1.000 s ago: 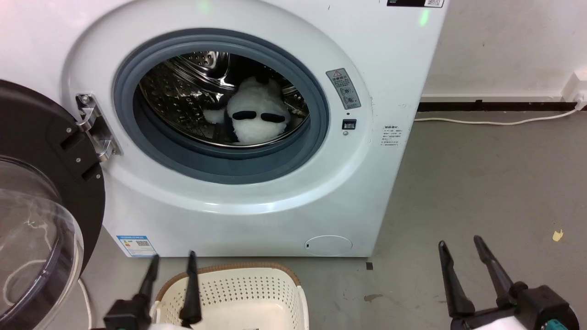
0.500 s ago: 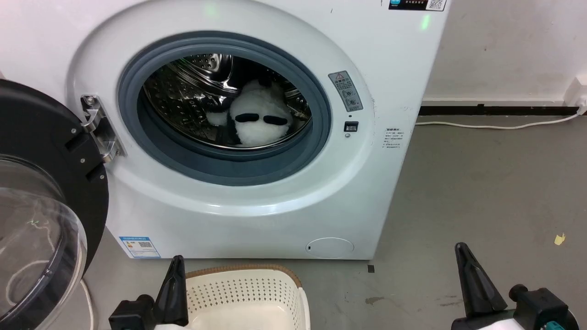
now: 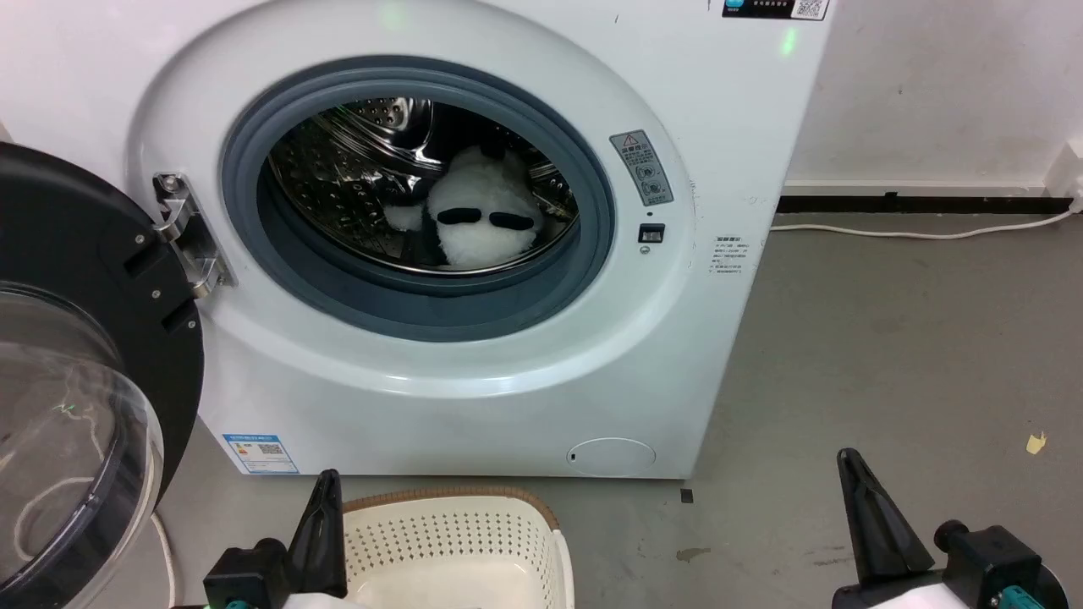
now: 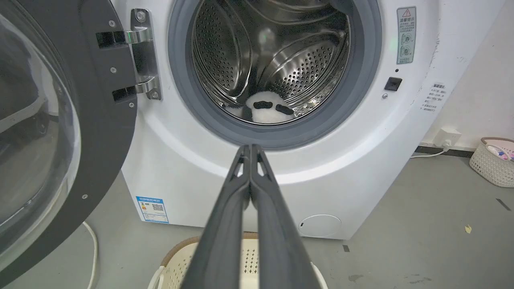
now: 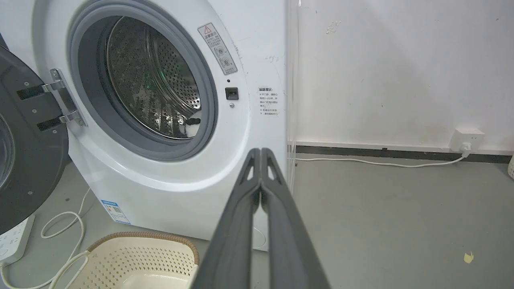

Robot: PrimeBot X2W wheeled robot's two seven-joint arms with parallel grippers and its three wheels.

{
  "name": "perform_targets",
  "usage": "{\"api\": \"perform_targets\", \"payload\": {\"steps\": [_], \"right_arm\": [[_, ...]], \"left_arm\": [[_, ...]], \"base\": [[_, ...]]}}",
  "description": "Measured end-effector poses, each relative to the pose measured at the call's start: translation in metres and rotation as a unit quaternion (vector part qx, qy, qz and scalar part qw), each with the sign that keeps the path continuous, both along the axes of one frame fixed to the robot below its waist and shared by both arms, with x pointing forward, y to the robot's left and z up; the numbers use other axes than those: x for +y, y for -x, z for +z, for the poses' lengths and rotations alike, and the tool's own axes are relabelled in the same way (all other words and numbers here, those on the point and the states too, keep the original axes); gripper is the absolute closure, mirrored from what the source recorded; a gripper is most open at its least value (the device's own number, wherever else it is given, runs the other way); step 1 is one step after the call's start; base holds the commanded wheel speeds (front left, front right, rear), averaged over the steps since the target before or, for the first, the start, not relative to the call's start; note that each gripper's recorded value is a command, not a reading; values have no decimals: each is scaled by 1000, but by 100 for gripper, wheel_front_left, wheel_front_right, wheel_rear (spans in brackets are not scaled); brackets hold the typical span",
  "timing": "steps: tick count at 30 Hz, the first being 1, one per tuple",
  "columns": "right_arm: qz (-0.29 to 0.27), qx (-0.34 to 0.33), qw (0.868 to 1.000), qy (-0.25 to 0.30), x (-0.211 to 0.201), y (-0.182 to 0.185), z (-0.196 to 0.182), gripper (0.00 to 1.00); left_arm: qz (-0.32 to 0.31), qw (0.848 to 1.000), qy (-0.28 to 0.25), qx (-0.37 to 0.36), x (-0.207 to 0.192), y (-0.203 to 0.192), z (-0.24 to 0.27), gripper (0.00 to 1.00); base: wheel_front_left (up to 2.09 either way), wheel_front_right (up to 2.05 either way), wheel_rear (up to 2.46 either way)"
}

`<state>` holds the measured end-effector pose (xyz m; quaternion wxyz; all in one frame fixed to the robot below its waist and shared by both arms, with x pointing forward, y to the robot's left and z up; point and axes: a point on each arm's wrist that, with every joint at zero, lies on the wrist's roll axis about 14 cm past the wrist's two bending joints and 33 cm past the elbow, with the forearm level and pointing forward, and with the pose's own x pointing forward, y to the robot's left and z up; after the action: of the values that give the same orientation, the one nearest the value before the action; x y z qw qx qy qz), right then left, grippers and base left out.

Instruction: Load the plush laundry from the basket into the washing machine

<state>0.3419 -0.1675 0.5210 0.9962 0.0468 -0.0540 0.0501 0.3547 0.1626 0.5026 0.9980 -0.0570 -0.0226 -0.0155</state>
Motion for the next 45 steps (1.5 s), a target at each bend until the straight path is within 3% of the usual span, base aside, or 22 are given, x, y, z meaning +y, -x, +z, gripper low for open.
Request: {"api": "perform_targets", "payload": {"steps": [45], "right_arm": [[9, 28, 999, 31, 4, -12, -1, 100]], "left_arm": [[4, 999, -34, 15, 6, -6, 7, 100]], "base": [[0, 0, 0]]}}
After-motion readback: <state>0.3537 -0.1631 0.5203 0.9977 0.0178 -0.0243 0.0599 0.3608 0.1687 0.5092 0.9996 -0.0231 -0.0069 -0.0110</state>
